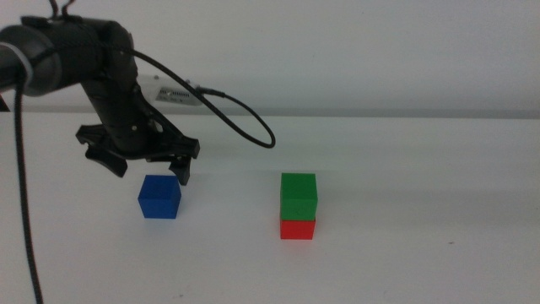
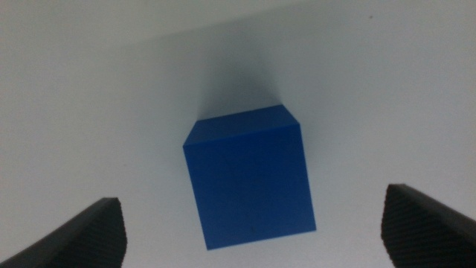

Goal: Stack red cubes first, then green, then blue cubes in a specific spot.

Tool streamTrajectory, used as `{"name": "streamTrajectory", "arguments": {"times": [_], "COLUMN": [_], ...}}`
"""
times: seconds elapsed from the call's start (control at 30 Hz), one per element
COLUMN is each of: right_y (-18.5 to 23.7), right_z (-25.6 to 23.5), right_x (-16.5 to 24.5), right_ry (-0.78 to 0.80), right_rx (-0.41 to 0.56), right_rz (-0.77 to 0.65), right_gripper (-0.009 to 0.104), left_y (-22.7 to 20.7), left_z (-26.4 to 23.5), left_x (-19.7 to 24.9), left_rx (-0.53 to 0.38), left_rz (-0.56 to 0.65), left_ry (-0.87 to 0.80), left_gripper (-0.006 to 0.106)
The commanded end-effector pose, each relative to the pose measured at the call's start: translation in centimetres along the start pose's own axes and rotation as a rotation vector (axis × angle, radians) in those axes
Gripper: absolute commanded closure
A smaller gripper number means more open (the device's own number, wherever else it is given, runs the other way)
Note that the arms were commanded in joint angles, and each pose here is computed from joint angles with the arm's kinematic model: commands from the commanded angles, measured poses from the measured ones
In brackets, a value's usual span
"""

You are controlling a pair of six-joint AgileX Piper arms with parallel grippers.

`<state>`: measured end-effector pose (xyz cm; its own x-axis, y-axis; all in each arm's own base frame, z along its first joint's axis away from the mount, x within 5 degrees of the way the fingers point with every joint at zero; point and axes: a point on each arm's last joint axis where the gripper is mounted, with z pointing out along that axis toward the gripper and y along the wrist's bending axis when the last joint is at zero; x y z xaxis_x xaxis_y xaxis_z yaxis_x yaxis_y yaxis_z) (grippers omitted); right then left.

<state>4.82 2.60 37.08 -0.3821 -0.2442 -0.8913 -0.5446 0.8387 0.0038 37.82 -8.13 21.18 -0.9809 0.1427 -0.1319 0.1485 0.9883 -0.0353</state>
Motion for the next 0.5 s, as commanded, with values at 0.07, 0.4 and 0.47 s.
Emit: {"name": "streamTrajectory", "arguments": {"times": [0.07,0.4,0.47], "right_y": [-0.1,-0.1,-0.1], "right_z": [0.0,0.0,0.0], "right_x": [0.0,0.0,0.0], "right_ry": [-0.011,-0.011,-0.011], "right_rx": [0.009,0.009,0.009], "right_rz": [-0.008,-0.008,-0.008], "right_gripper": [0.004,0.004,0.004], "left_y": [-0.2,-0.2,-0.2], "left_z": [1.2,4.2,4.4], "left_x": [-0.4,-0.6,-0.7], "left_rx": [0.007,0.002,0.002], "left_rz": [-0.037,-0.052,-0.054], "left_ry": [0.005,0.058,0.055], "left_gripper": [0.01,0.01,0.01]}}
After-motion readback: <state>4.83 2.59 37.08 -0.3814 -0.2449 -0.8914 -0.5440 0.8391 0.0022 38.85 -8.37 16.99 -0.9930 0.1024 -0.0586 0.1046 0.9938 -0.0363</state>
